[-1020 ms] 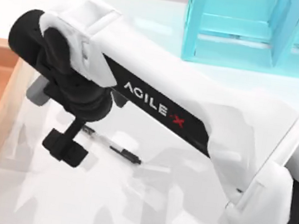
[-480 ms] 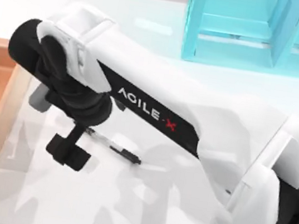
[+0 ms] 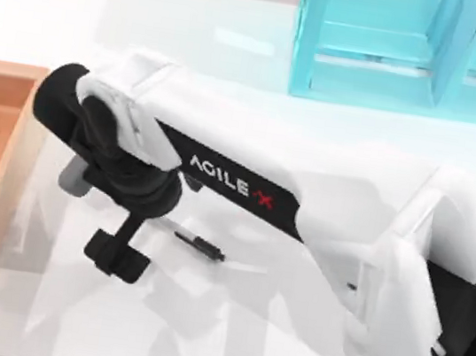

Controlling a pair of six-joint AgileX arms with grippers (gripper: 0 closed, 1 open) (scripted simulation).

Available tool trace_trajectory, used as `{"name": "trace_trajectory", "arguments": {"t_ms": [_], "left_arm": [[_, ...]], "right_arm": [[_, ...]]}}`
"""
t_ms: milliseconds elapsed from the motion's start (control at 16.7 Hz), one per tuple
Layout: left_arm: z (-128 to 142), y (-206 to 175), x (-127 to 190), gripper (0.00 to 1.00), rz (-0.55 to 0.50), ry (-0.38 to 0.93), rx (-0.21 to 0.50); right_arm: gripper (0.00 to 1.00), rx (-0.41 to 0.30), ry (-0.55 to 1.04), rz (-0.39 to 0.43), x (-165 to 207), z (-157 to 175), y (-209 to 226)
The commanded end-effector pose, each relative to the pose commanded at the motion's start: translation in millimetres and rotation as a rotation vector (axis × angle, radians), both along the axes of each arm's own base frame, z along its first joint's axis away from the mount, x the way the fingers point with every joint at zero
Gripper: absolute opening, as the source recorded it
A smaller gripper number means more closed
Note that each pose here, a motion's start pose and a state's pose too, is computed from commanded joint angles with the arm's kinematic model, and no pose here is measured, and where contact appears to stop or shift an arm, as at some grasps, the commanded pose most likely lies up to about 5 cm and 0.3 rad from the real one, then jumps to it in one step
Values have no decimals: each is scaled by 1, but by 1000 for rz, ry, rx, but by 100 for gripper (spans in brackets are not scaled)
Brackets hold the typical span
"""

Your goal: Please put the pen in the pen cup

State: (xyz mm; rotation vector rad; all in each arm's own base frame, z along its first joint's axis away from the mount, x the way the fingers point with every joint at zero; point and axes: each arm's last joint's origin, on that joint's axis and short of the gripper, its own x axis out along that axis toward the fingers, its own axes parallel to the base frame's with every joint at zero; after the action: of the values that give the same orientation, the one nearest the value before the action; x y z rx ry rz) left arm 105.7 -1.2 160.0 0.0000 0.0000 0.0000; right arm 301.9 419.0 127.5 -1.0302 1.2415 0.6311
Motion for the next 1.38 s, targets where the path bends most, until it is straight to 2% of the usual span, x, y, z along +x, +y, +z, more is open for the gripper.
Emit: {"name": "trace_trajectory", "arguments": {"t_ms": [240,540,1320,1380], "left_arm": [[0,0,0,100,0,0,0],[0,0,0,100,0,0,0],[0,0,0,100,0,0,0],[0,0,0,100,0,0,0]], "right_arm": [[100,0,0,0,8,-40,-8],[100,-2,1,0,9,-46,-10],[2,-2,1,0,9,-46,-10],[0,-2,1,0,9,-46,-10]]}}
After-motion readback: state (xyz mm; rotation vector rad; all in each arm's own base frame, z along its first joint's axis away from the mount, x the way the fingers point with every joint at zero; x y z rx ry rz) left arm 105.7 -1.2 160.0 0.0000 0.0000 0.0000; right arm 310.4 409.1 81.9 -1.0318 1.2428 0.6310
